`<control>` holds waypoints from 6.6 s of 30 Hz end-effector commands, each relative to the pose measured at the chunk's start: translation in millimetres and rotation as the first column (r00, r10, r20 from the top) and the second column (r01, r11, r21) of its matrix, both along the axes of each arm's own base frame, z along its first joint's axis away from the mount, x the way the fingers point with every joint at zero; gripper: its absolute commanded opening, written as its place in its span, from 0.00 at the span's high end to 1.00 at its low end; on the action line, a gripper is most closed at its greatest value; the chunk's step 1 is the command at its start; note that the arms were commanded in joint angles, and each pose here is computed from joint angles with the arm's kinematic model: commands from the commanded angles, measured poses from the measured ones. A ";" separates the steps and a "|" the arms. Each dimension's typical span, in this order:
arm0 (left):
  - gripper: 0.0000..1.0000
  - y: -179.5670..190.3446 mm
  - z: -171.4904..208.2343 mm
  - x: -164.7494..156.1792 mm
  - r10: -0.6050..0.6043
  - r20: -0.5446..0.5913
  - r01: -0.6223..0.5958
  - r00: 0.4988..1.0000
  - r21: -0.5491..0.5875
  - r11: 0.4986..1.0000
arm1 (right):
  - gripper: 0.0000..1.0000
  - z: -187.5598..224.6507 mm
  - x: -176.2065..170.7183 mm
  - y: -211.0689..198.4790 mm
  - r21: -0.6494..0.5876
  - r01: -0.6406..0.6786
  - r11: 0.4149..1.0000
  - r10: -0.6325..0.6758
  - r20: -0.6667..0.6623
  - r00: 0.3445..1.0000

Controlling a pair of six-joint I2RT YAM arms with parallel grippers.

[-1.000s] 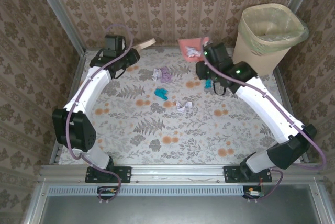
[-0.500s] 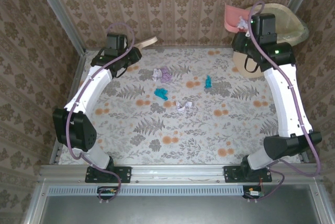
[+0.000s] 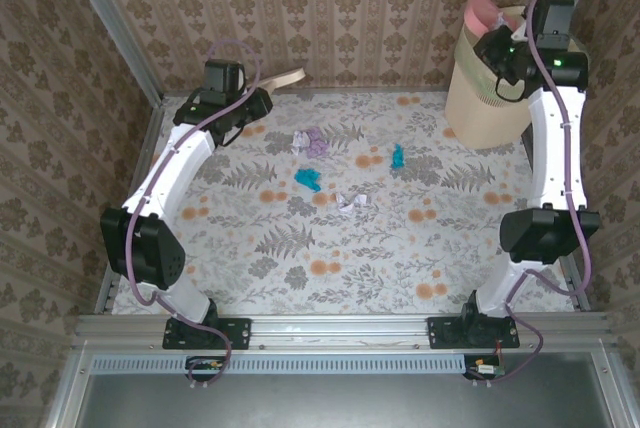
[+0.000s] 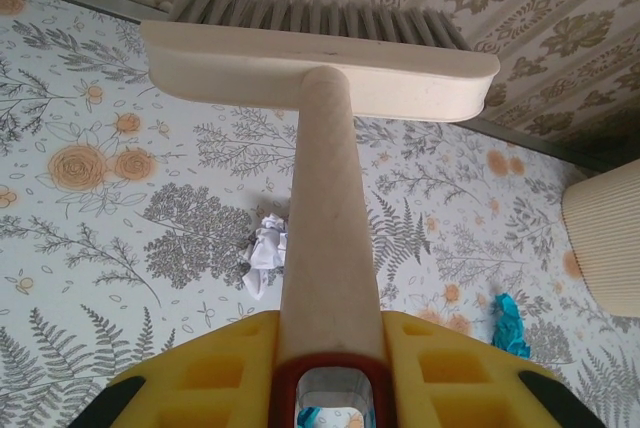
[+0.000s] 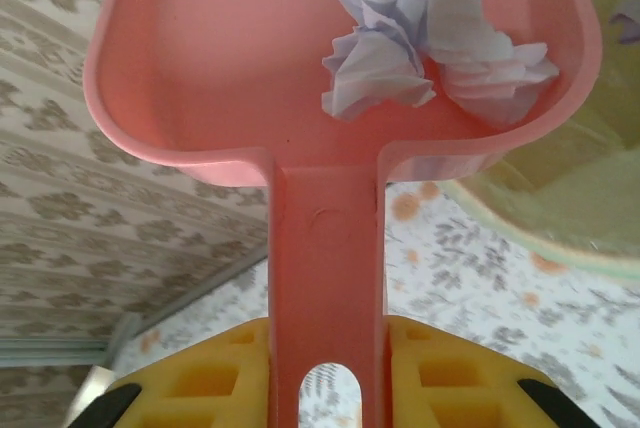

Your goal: Sweep away the paper scraps from the table

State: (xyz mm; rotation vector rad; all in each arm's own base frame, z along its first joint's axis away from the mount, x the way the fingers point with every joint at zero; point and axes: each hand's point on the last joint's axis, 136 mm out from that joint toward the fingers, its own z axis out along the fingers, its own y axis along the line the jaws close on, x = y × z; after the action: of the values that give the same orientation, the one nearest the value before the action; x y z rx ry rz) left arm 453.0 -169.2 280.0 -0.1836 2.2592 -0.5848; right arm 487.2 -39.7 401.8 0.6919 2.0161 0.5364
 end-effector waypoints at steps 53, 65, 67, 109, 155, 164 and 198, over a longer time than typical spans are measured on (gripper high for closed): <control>1.00 18.8 5.2 -7.6 -0.049 0.033 0.047 0.998 0.038 0.998 | 1.00 44.2 14.8 -52.3 0.810 -0.085 0.580 -0.278 0.295 0.914; 1.00 20.7 8.2 -11.3 -0.049 0.042 0.048 0.998 0.036 0.998 | 1.00 51.2 -30.6 -2.1 0.631 -0.108 0.768 -0.141 0.332 0.933; 1.00 22.7 7.7 -11.6 -0.044 0.041 0.042 0.998 0.036 0.998 | 1.00 45.9 -41.4 17.9 0.561 -0.105 0.821 -0.099 0.322 0.942; 1.00 8.3 19.4 -18.9 -0.028 0.088 0.030 0.996 -0.018 0.999 | 1.00 -267.5 -305.5 278.4 -0.241 -0.897 0.371 0.736 -0.513 0.442; 1.00 -11.3 -58.7 -184.1 -0.033 -0.149 0.052 0.988 0.122 0.991 | 1.00 -378.9 -310.9 277.8 -0.393 -0.883 0.256 0.632 -0.623 0.461; 1.00 -38.0 -82.5 -174.4 -0.133 -0.278 0.189 0.951 0.185 0.964 | 1.00 -378.8 -309.7 275.5 -0.402 -0.875 0.269 0.625 -0.619 0.476; 1.00 -33.3 -72.2 -221.6 -0.240 -0.318 0.310 0.917 0.192 0.931 | 1.00 -373.6 -307.8 272.2 -0.409 -0.866 0.289 0.630 -0.599 0.493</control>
State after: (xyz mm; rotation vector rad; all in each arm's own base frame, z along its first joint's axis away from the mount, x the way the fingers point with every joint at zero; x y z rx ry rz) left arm 240.0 -201.3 190.1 0.1761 2.6882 -0.3629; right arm 184.6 253.5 36.6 -0.8242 2.5256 0.2167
